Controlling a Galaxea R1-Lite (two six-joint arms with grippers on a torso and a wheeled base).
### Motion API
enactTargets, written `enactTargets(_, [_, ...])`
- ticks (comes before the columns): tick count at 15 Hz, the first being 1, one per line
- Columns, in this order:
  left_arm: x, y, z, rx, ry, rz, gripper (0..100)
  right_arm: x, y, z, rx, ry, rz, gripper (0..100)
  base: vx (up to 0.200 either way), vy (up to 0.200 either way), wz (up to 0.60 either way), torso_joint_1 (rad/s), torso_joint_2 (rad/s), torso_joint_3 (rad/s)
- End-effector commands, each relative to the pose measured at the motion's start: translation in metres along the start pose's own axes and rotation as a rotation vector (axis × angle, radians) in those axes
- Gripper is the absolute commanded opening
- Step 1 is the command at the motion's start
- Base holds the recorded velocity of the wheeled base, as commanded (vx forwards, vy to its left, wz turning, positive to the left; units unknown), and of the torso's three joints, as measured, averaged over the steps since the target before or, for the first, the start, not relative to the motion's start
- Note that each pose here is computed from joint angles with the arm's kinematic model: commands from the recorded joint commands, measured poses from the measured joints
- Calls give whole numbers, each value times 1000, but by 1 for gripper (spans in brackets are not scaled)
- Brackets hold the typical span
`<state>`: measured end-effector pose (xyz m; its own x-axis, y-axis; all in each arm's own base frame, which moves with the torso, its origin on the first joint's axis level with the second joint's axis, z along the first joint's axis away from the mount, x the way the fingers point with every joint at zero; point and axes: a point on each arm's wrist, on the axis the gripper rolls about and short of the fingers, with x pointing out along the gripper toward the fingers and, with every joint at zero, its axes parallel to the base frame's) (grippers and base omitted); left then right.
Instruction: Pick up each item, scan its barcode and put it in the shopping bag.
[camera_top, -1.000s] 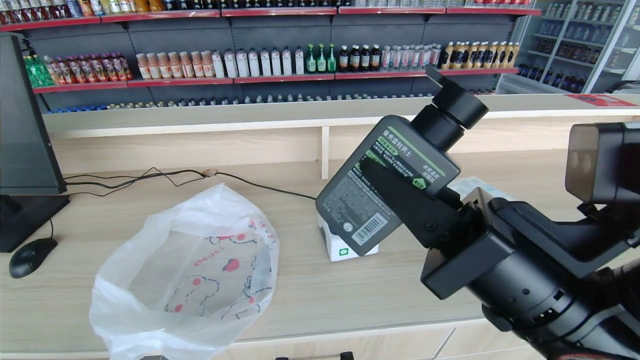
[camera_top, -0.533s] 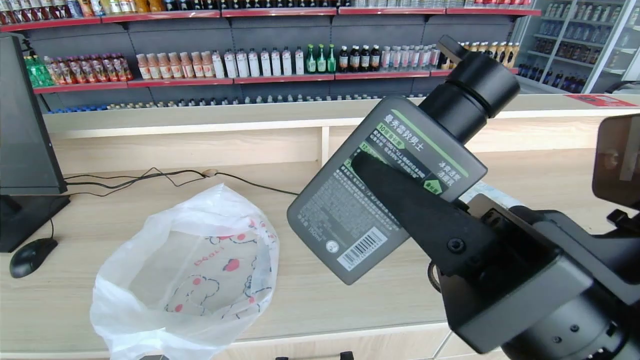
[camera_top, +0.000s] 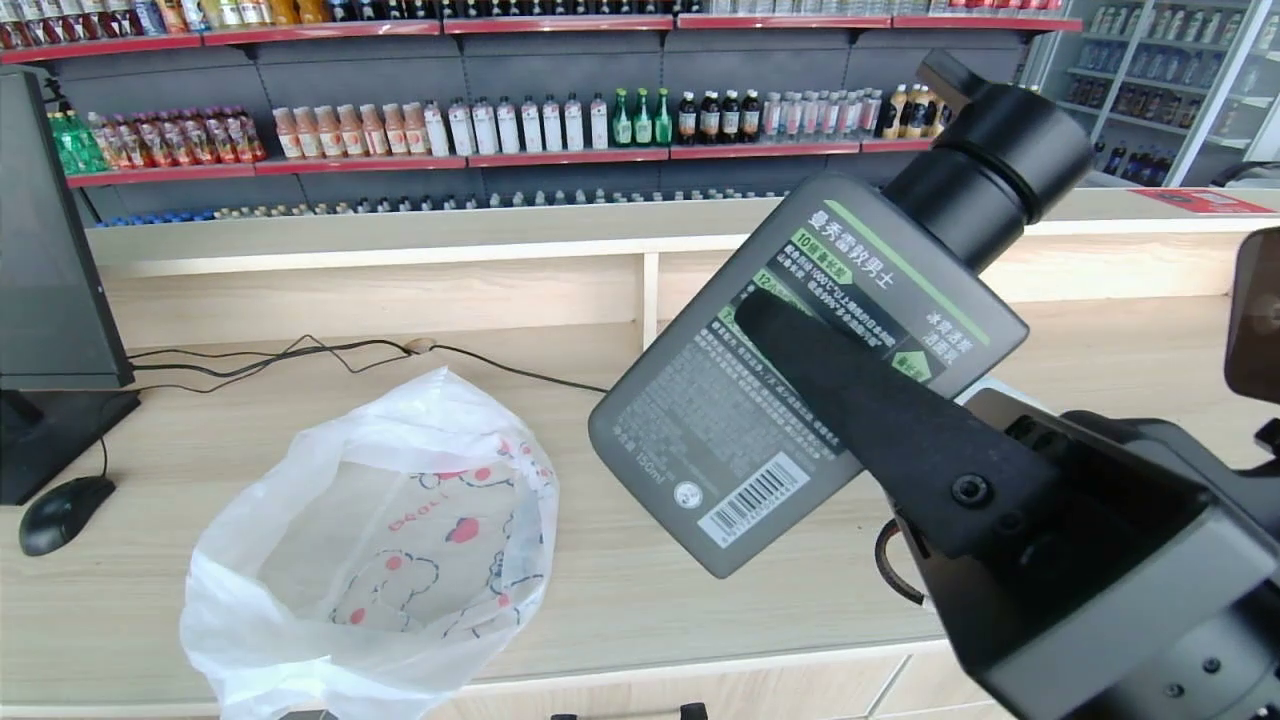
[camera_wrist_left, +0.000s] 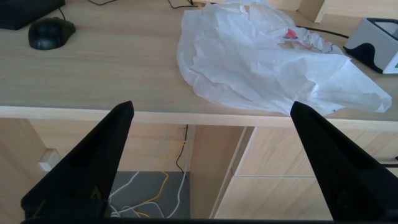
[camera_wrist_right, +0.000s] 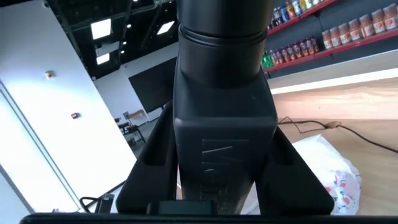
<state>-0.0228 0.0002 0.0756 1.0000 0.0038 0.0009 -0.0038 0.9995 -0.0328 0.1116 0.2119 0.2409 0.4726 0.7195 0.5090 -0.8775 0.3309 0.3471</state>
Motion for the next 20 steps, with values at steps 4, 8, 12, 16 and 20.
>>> enactTargets(4, [0, 0, 0, 1, -1, 1, 100, -6, -4, 2, -6, 3, -18, 0, 0, 0, 0, 0, 0, 0])
enactTargets(8, [0, 0, 0, -1, -1, 1, 100, -16, -6, 4, -11, 18, -29, 0, 0, 0, 0, 0, 0, 0])
enactTargets(12, [0, 0, 0, -1, -1, 1, 100, -22, -18, 0, -36, 45, -78, 0, 0, 0, 0, 0, 0, 0])
enactTargets(16, [0, 0, 0, 1, -1, 1, 100, -41, -59, -5, -247, 176, -75, 0, 0, 0, 0, 0, 0, 0])
enactTargets(20, [0, 0, 0, 1, -1, 1, 100, -41, -106, -11, -585, 297, -21, 0, 0, 0, 0, 0, 0, 0])
